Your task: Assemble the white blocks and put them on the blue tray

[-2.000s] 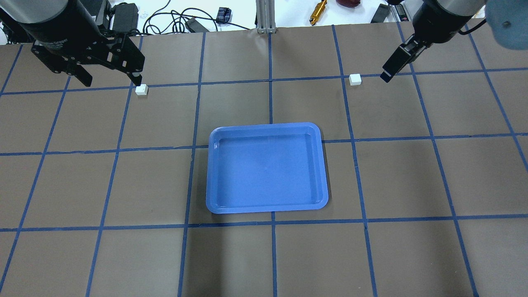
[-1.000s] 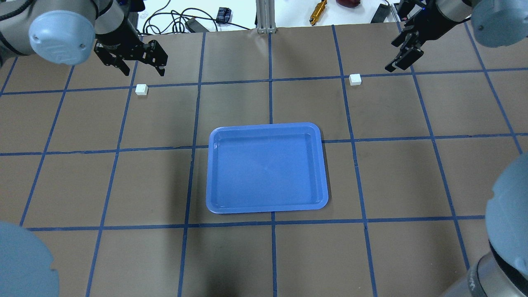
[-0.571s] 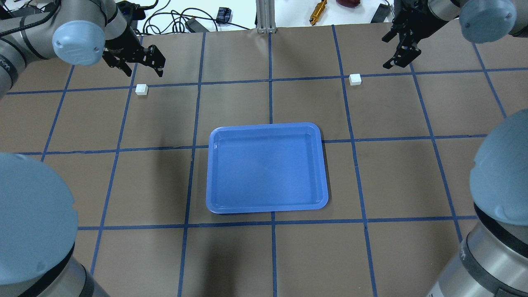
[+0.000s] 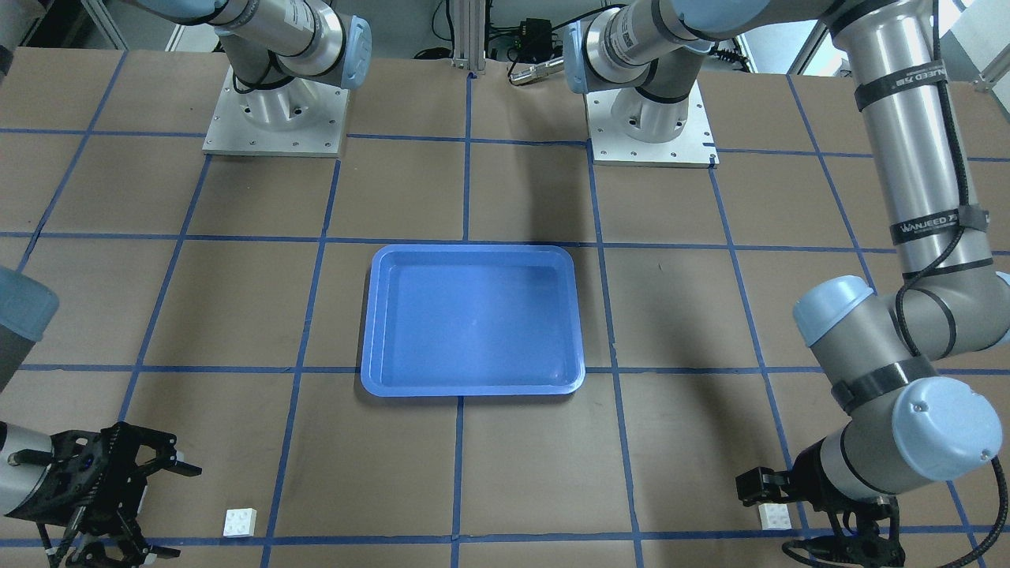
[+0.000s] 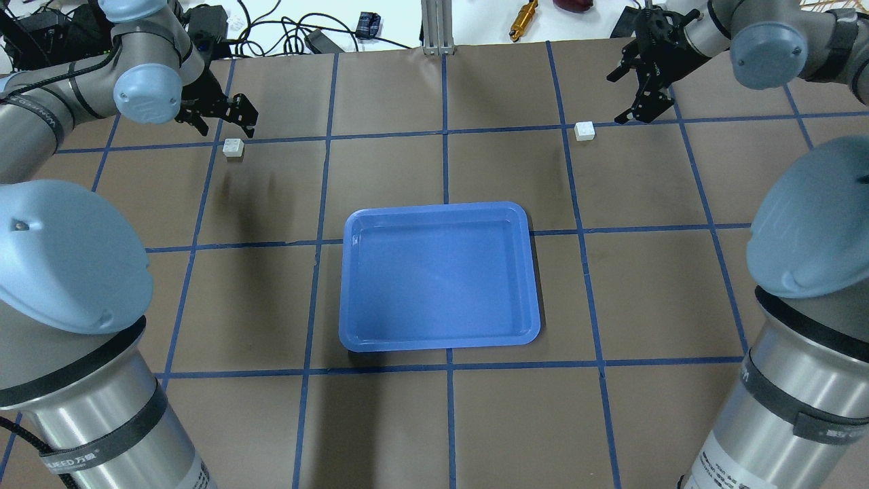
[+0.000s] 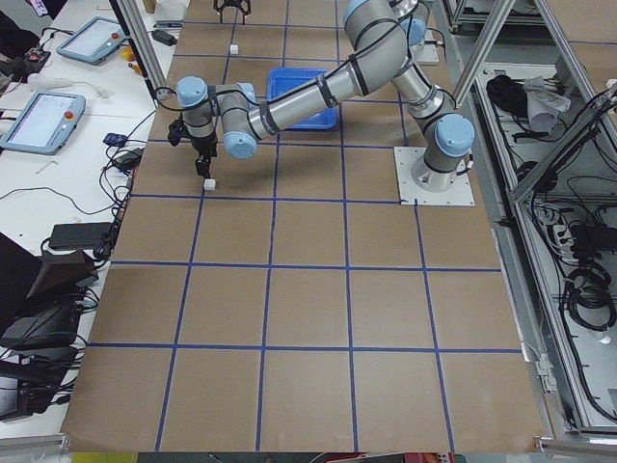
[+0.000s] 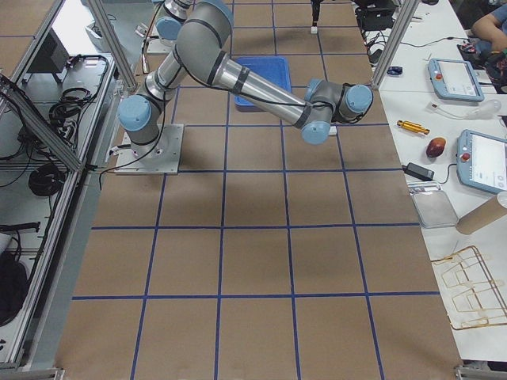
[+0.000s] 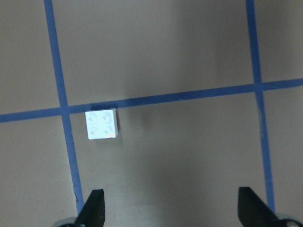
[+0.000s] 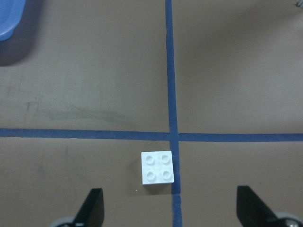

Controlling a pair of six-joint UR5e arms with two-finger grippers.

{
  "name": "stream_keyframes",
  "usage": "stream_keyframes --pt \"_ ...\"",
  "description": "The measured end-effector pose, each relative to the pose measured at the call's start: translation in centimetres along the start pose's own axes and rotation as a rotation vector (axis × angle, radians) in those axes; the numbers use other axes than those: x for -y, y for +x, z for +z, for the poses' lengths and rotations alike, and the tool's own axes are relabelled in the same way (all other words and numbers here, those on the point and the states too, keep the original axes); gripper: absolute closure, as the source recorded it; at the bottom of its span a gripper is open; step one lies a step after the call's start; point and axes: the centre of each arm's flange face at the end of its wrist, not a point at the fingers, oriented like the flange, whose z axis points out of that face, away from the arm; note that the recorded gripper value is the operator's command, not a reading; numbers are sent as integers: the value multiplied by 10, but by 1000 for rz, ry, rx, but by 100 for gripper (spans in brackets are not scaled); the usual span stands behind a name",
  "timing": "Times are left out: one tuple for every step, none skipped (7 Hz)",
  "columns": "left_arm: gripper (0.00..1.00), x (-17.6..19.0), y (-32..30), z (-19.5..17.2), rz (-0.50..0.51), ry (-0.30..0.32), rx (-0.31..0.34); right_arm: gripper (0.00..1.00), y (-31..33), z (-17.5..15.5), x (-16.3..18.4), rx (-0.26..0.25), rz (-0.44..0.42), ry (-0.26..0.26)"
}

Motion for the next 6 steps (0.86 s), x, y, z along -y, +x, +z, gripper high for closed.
stream_keyframes --pt "0 2 -3 13 -28 -16 10 0 3 16 -9 7 10 25" --pt "0 1 -5 22 -40 -30 22 0 4 29 -15 16 31 52" --pt "0 1 -6 28 -44 -35 27 0 4 37 -19 24 54 66" --pt "0 1 -7 31 -46 -35 29 0 3 42 -22 31 71 72" --pt "0 2 -7 33 -47 -29 31 0 3 45 -24 37 87 73" --pt "6 4 -8 35 -45 -14 34 0 3 50 -26 41 104 75"
